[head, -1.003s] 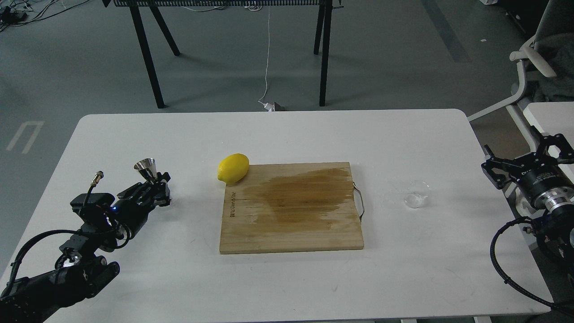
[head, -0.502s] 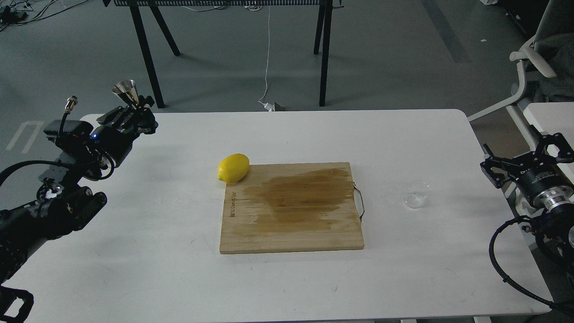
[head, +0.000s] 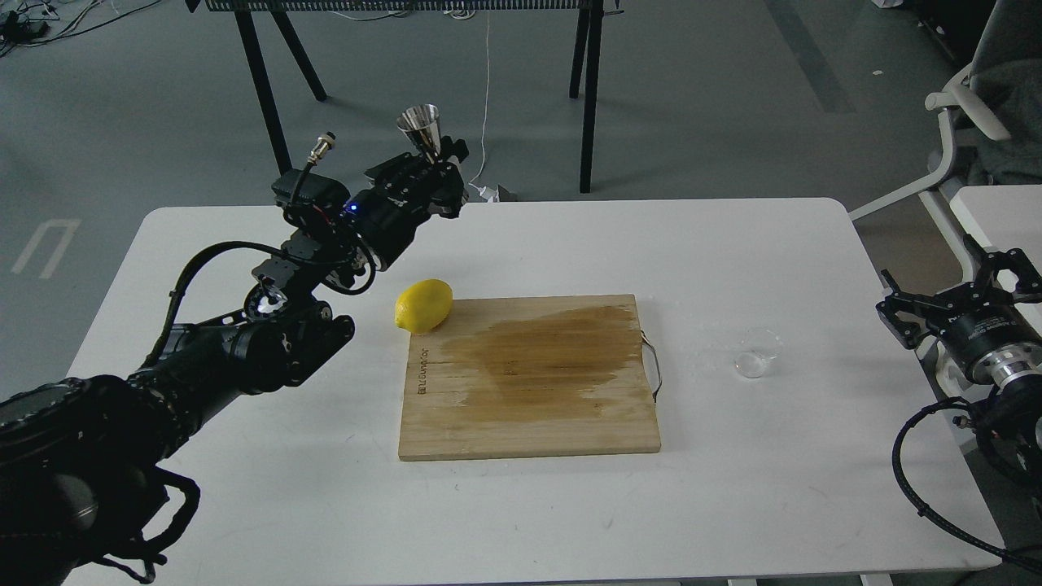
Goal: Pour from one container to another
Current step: 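Lift the jigger with the left gripper and carry it over the board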
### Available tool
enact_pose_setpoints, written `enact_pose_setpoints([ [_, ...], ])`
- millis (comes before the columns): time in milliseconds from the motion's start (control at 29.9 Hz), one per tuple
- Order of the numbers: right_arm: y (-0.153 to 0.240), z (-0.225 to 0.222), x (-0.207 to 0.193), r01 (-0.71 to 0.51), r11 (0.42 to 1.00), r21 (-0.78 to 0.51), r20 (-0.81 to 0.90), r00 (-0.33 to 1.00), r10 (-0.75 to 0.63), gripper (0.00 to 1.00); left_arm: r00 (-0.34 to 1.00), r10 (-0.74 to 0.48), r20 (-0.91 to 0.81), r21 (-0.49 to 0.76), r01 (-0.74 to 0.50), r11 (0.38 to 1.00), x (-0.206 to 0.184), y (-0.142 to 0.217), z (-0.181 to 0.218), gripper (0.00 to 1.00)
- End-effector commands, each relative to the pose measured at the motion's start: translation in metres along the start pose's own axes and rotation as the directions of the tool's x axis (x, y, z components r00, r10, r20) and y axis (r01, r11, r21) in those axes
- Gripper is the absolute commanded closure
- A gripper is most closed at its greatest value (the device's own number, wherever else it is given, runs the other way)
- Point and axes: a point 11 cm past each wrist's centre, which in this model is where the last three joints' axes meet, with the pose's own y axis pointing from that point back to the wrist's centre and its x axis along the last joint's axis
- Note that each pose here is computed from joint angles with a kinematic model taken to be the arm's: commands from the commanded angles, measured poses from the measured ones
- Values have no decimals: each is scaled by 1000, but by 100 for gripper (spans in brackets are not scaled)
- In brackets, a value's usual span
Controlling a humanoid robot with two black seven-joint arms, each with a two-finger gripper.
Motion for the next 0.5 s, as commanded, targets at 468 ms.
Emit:
enact_pose_setpoints([
  [468, 1, 6, 5, -15, 1000, -7, 5, 1000, 15, 1, 983, -185, 13, -79, 186, 979, -73, 31, 28, 89],
])
